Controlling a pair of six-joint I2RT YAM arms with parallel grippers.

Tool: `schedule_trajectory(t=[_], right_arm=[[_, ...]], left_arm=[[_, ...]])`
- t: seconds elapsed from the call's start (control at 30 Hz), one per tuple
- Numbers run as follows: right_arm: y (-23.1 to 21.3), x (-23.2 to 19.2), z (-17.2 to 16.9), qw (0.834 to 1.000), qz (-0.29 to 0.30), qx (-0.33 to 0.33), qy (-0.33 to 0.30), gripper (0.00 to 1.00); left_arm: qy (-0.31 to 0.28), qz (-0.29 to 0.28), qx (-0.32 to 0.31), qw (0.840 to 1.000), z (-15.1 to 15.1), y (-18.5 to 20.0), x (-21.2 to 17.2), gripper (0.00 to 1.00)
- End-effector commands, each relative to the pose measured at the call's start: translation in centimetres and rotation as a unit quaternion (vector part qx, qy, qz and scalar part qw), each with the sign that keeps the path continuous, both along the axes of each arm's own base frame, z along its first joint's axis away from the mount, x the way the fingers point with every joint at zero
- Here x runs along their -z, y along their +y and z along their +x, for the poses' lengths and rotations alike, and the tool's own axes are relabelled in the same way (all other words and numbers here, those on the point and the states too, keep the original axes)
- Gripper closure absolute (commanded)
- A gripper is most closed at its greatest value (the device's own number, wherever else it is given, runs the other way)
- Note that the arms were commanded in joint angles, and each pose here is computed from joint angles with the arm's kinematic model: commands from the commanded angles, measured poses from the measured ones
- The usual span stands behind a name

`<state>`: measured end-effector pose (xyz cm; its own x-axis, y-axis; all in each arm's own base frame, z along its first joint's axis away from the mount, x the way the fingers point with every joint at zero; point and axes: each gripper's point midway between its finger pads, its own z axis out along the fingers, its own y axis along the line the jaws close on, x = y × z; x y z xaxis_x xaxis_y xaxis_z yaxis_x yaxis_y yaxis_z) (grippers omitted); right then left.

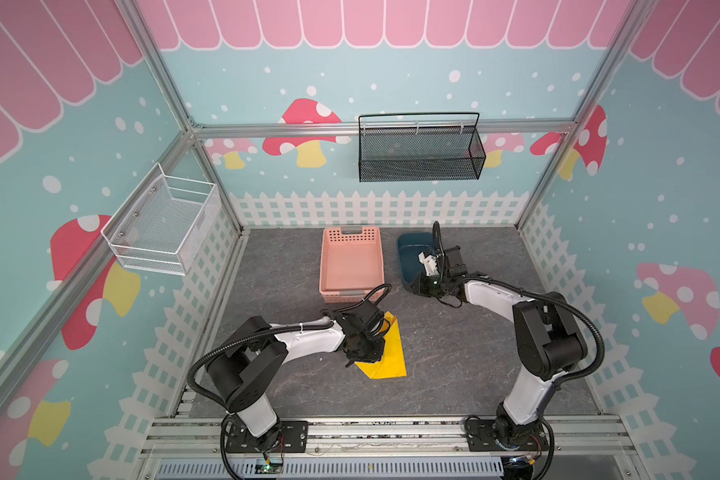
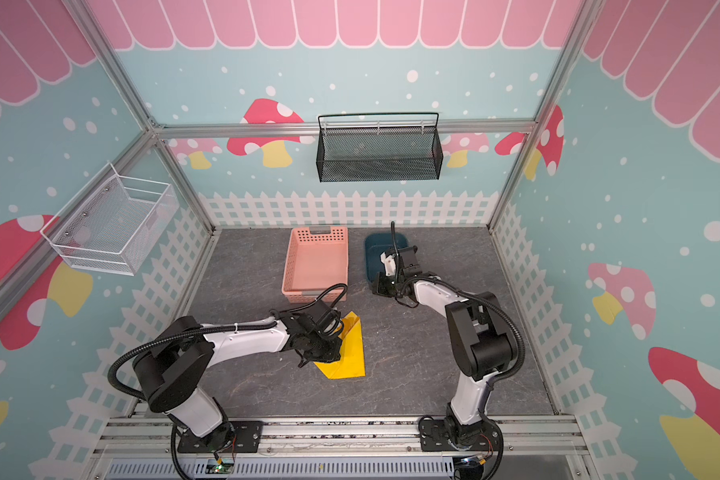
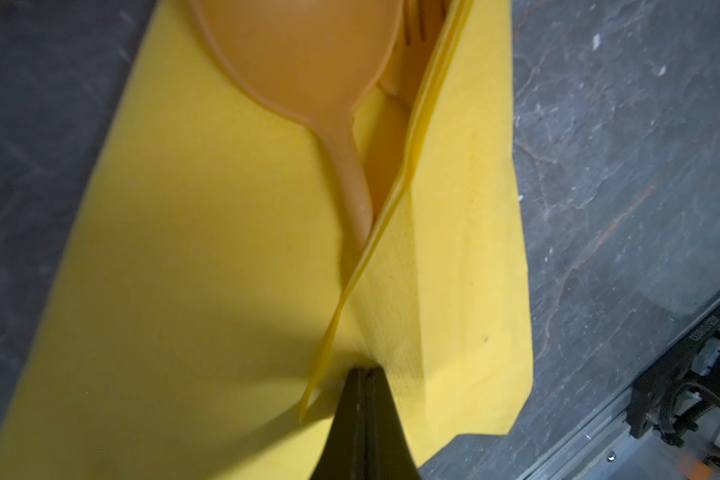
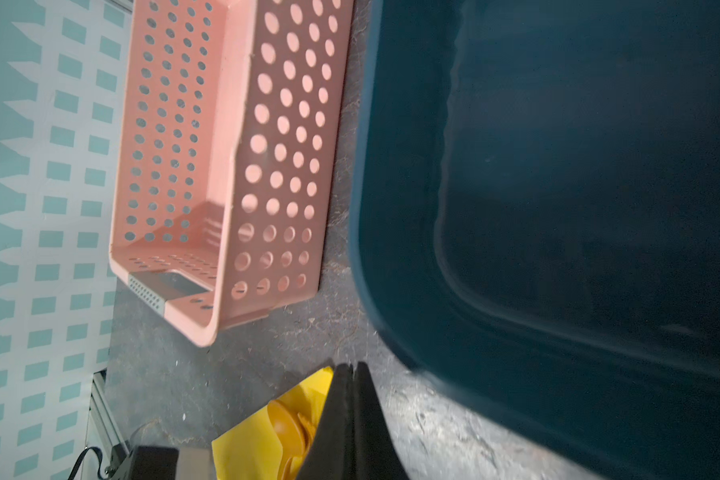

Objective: Place the utensils on the paper napkin and roll it up
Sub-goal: 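Bring the right gripper back down toward the napkin's far end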

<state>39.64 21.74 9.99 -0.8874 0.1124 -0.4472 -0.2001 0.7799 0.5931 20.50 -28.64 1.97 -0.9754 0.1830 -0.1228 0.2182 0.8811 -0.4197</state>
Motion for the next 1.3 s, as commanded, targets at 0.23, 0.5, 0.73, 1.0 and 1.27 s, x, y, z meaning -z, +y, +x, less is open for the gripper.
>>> schedule_trajectory(t=[0.23,0.5,0.73,1.0,1.27], right_arm=[[-1.8,-0.3,-7.9,0.999,0.030,-0.007,0.029,1.00],[-1.8,1.8,-11.2,0.996,0.058,-0.014,0.066,1.00],[-0.5,2.7,-12.0,0.992,0.092,-0.031,0.086,1.00],[1.9,3.8,-12.8,0.984,0.123,-0.064,0.108,1.00],[3.1,5.2,-12.9,0.981,0.129,-0.079,0.124,1.00]], left_arm=[[0.016,0.028,0.052,0.998,-2.0,-0.6,1.2,1.00],[-0.001,0.054,0.072,0.996,-2.4,-0.4,1.0,1.00],[-0.003,0.113,0.014,0.994,-1.7,3.2,2.0,1.00],[-0.010,0.121,-0.006,0.993,-1.2,4.0,1.8,1.00],[-0.003,0.119,0.000,0.993,-1.3,3.7,2.0,1.00]])
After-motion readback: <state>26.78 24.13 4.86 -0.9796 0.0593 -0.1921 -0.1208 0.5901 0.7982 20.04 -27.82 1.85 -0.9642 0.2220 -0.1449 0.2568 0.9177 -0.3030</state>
